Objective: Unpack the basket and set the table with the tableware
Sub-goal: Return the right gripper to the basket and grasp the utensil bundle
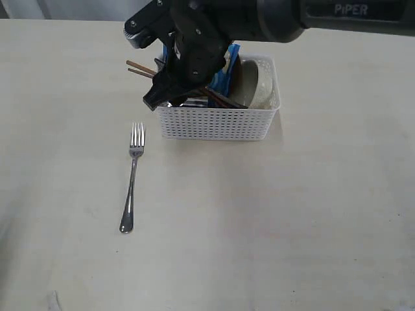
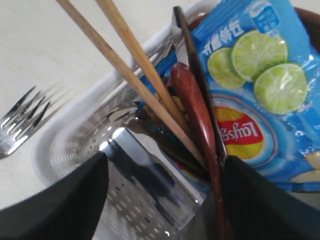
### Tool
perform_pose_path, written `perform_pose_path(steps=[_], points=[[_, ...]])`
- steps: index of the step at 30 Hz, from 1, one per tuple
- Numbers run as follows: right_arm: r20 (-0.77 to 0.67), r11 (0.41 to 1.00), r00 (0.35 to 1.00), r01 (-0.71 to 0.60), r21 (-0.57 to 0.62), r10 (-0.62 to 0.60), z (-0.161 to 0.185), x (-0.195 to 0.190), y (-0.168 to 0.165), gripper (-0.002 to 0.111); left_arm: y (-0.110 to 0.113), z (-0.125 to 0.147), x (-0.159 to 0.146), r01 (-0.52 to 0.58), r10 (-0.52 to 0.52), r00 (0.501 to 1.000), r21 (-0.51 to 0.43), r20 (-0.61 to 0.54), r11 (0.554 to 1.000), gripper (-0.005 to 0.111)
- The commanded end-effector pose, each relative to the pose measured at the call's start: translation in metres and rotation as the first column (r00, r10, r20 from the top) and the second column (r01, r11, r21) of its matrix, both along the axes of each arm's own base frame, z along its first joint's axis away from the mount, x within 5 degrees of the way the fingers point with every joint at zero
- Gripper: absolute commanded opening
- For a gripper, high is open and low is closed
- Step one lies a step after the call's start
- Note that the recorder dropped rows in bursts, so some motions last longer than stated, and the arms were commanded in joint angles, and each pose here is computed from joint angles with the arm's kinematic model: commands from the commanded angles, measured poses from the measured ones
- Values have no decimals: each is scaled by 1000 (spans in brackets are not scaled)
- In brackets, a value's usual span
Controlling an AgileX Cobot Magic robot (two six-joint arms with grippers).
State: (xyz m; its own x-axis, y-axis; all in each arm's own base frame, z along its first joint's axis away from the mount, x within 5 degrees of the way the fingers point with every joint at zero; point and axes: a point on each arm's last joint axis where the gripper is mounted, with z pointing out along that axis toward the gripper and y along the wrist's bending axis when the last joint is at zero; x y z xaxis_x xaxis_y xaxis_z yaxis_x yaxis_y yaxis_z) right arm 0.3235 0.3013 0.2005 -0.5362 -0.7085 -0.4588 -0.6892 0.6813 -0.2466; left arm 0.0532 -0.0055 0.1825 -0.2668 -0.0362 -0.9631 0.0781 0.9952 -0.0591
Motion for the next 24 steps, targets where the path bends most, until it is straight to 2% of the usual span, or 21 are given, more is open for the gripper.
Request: perform_pose_path(steps=[1,14,24], points=[[42,999,998,-45,-18,46,-9,1,7,62,0,0,0,-3,3,1000,4,11,1000,0],[146,998,989,23,-65,-13,-34,18,8,62,0,0,0,-3,3,1000,6,11,1000,0],[127,996,991,49,-71,-40,-64,22,11,62,0,0,0,-3,3,1000,6,11,1000,0]])
